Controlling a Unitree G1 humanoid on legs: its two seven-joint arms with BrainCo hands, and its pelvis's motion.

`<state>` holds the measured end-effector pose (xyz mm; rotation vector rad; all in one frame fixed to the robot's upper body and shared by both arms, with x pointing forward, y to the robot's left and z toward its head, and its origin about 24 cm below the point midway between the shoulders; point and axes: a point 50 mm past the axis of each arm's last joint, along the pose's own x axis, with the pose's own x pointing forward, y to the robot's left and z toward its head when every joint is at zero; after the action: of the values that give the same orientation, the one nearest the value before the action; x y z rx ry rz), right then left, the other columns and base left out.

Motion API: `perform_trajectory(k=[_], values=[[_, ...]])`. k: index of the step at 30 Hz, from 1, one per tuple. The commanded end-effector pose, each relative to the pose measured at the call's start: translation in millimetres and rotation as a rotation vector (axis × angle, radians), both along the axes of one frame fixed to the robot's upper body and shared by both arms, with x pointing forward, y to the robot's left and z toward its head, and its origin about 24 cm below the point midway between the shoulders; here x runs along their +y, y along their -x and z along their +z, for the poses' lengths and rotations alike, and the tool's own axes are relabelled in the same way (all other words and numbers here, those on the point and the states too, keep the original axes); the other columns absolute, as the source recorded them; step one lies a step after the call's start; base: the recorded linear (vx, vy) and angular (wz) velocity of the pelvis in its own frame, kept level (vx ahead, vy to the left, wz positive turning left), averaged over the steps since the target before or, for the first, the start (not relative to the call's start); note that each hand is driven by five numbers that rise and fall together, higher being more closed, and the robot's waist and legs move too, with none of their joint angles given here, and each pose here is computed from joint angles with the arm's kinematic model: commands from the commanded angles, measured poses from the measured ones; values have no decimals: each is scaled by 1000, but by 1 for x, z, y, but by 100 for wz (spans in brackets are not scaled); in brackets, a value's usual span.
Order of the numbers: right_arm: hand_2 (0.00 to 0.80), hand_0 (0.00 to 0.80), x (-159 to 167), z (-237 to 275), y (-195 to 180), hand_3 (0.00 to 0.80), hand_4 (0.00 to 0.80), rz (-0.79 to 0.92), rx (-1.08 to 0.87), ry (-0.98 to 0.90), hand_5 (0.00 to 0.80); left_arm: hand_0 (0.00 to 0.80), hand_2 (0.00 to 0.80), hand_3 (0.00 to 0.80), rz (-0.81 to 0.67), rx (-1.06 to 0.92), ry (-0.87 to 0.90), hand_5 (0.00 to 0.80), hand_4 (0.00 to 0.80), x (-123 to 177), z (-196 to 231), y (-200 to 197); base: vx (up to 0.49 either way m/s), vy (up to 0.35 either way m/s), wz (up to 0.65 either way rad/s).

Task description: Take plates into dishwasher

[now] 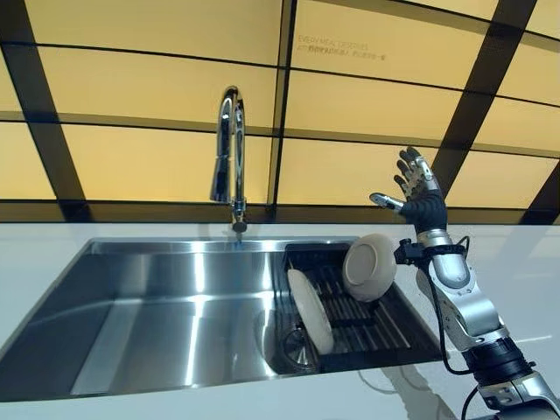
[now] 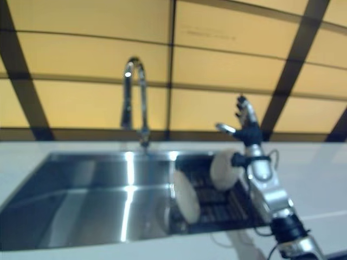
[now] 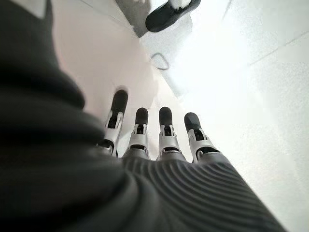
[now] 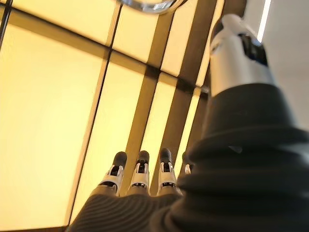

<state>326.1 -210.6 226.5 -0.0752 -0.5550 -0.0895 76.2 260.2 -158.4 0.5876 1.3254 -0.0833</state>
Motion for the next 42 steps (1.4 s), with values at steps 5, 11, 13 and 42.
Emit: perform_trajectory(k=[5,11,13,42], values=[[0,0,-2,27,-2,0,0,18,-44,-20,0,0,0,0,46,-81,-1,0,0,7,7,-20,163,-233,9],[0,0,-4,15,-4,0,0,3,53,22,0,0,0,0,31,-101,42,0,0,-8,2,-16,110,-197,6],[0,0,-6,10,-6,0,0,4,95,25,0,0,0,0,38,-110,40,0,0,-8,2,-17,33,-136,9],[0,0,-75,-17,-13,0,0,-142,375,-19,0,0,0,0,45,-125,8,0,0,-1,7,-30,36,40,3]])
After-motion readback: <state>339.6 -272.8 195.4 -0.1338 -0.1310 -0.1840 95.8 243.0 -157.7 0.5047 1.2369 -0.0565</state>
